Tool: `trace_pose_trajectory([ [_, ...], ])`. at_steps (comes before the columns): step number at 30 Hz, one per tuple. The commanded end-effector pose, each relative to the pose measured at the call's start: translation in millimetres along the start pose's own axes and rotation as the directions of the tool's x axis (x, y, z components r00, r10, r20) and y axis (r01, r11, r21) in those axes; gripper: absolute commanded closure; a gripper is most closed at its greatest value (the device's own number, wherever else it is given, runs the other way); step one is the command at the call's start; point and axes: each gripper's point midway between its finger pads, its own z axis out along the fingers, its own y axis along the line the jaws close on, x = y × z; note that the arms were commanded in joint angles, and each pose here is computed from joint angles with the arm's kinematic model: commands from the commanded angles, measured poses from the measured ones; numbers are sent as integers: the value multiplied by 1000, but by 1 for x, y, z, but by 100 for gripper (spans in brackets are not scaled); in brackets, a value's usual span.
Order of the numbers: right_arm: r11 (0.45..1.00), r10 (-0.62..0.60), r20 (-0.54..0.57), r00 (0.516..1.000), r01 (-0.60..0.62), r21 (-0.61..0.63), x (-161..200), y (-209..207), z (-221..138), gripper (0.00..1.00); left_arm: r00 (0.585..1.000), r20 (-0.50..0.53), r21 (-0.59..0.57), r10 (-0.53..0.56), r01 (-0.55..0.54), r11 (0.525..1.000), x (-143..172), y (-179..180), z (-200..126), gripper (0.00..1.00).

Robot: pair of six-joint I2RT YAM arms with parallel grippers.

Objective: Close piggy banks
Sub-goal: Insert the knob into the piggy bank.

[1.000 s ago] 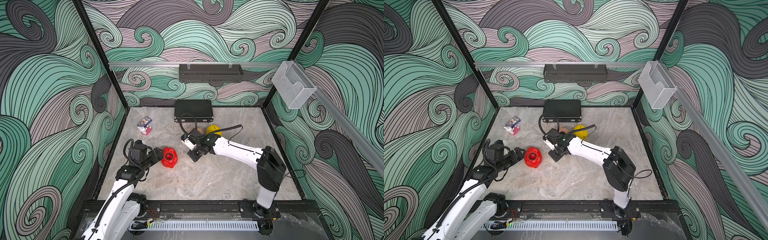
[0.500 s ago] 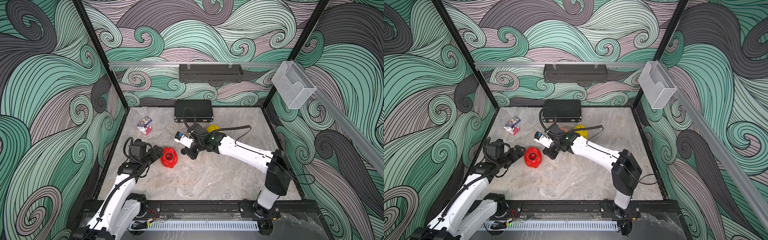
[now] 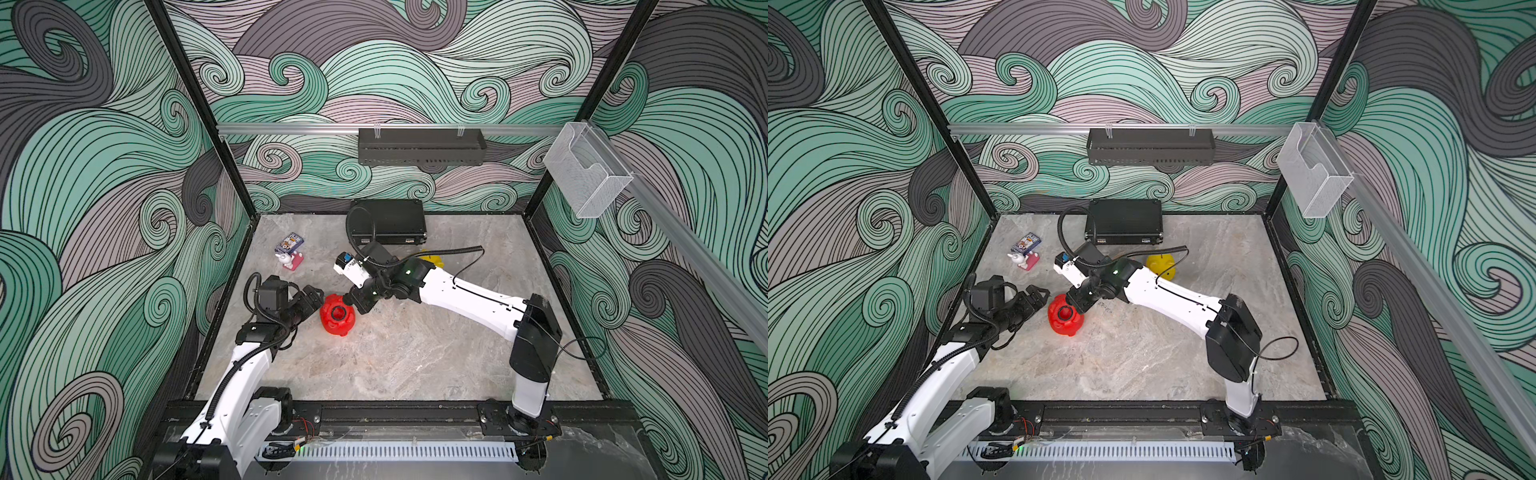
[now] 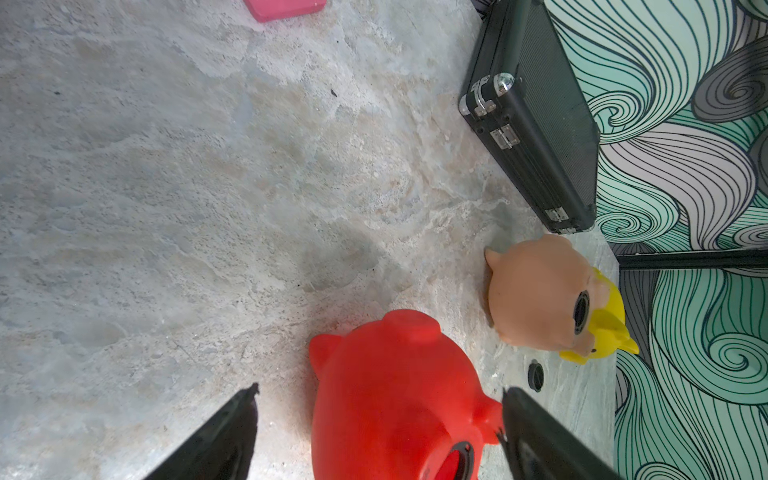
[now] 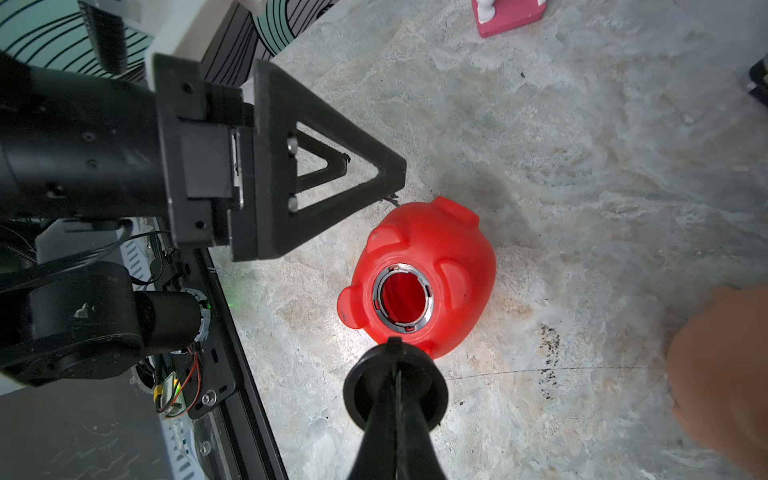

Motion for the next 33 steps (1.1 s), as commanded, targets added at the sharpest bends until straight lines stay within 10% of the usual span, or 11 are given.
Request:
trace_pose_trajectory([
  [1, 993, 115, -26, 993, -114, 28, 2, -2, 8, 100, 1000, 9, 26, -11, 11, 1000, -4, -4, 2, 9],
  [33, 956, 281, -128, 951, -265, 129, 15, -7, 59, 100, 999, -38, 13, -38, 38, 999, 3, 5, 16, 11],
])
